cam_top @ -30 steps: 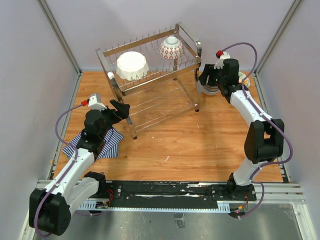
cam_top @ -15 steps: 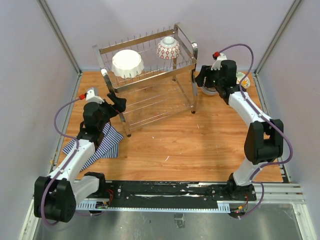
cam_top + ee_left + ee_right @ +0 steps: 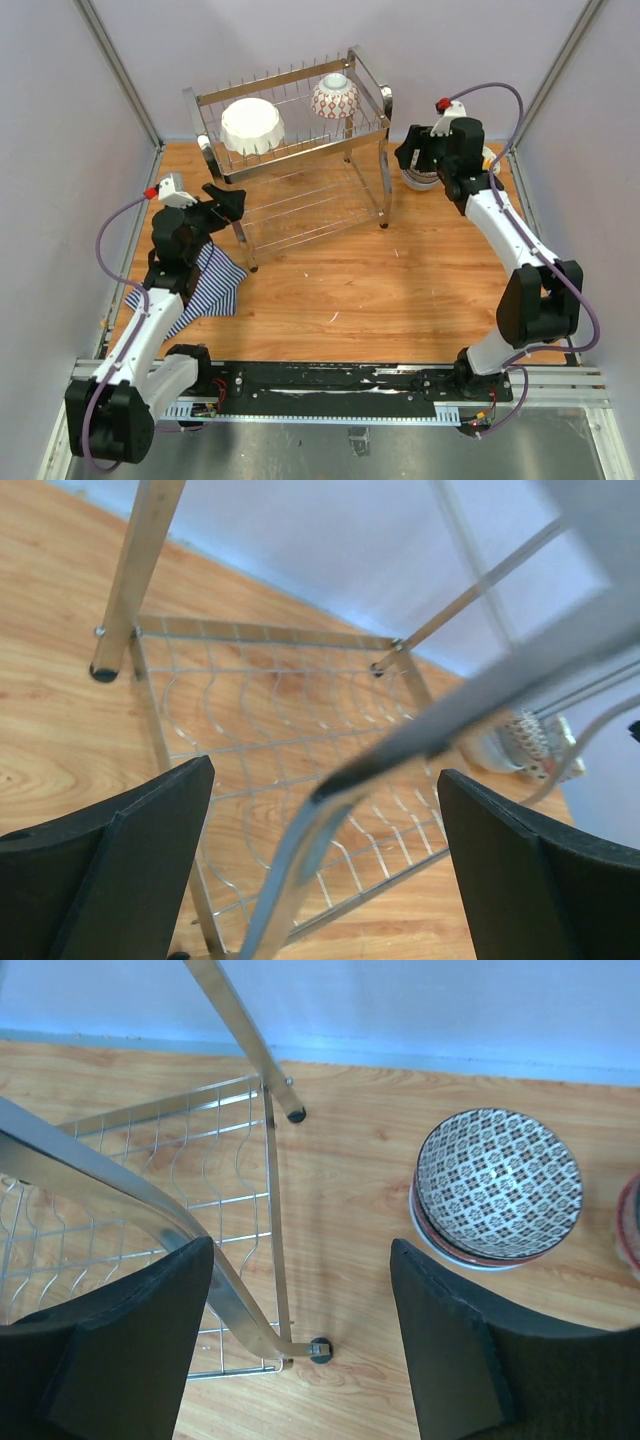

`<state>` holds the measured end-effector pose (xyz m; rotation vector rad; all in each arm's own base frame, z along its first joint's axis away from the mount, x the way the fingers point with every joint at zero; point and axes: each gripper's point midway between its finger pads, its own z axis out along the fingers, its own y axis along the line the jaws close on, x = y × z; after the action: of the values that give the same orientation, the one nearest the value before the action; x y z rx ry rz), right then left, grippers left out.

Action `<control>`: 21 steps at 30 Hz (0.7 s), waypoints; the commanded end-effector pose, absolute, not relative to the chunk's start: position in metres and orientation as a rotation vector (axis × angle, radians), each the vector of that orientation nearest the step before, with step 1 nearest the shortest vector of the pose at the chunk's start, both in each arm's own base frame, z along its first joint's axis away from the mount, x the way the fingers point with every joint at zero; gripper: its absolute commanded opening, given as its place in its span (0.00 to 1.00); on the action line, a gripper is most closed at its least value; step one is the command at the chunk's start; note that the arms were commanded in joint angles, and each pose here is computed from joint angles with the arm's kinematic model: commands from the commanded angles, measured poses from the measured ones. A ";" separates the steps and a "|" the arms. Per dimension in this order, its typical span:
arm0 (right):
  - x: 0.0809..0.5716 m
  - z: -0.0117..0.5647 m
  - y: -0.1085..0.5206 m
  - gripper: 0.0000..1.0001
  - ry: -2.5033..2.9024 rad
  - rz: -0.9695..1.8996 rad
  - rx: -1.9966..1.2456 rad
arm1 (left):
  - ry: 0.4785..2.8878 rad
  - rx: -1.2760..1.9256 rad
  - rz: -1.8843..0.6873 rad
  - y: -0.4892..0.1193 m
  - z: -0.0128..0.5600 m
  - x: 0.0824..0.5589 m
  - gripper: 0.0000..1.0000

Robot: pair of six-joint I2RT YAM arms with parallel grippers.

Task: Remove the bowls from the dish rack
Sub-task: Adjust the dish rack at the center of the board.

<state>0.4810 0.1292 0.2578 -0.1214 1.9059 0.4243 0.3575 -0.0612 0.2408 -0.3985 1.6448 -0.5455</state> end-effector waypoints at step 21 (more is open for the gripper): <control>0.415 0.435 0.097 0.74 1.523 0.311 -0.135 | 1.490 -0.324 -0.624 -0.065 0.295 0.305 1.00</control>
<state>0.4330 0.1010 0.3745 -0.0859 1.6672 0.3346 0.3093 -0.0657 0.2800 -0.3384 1.5304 -0.6161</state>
